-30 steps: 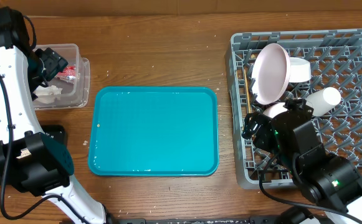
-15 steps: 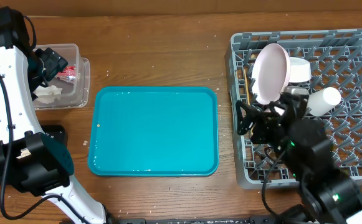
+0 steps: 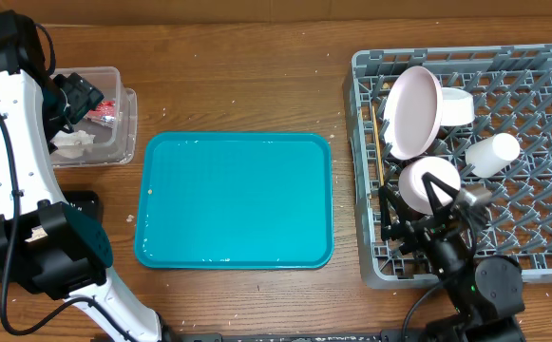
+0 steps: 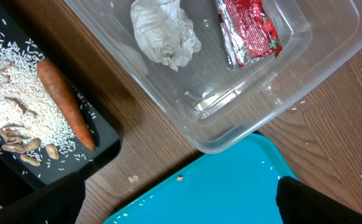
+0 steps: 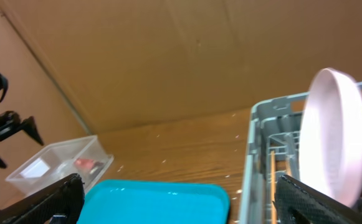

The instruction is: Sort waste into correct bins and load items into the dishwasher

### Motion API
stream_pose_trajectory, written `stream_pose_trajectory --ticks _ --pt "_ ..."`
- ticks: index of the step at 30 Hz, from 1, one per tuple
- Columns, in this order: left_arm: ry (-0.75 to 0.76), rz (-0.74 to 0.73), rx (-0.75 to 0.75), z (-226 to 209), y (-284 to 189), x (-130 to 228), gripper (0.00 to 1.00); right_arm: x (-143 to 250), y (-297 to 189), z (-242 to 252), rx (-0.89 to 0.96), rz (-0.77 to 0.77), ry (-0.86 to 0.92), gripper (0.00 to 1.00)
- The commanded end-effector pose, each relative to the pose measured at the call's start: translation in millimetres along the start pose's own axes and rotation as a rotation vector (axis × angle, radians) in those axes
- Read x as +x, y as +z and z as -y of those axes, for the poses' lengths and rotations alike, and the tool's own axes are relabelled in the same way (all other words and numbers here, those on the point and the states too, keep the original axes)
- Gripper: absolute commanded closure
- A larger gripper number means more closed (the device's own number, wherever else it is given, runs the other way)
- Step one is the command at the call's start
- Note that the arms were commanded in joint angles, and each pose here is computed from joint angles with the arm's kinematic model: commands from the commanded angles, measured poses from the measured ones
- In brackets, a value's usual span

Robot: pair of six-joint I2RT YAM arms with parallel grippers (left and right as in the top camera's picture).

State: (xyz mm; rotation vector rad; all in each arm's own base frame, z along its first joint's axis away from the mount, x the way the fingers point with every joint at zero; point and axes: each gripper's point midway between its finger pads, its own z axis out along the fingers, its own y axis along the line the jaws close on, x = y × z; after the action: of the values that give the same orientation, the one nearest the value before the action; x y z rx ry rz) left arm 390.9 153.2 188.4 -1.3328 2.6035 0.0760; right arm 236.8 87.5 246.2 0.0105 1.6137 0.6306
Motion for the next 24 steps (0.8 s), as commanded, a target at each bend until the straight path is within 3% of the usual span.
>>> stream_pose_trajectory --ticks 1,15,24 --pt "-0.009 0.024 0.006 -0.3 -8.5 -2.0 0.0 5.2 -5.2 8.2 0.003 0.039 -0.014 0.0" --pt "-0.01 0.024 0.006 -0.5 -8.5 -2.2 0.0 18.0 -13.5 22.0 0.016 0.138 -0.236 0.0" --pt "-0.01 0.024 0.006 -0.5 -8.5 -2.1 0.0 17.9 -12.9 27.7 0.036 0.156 -0.289 0.0"
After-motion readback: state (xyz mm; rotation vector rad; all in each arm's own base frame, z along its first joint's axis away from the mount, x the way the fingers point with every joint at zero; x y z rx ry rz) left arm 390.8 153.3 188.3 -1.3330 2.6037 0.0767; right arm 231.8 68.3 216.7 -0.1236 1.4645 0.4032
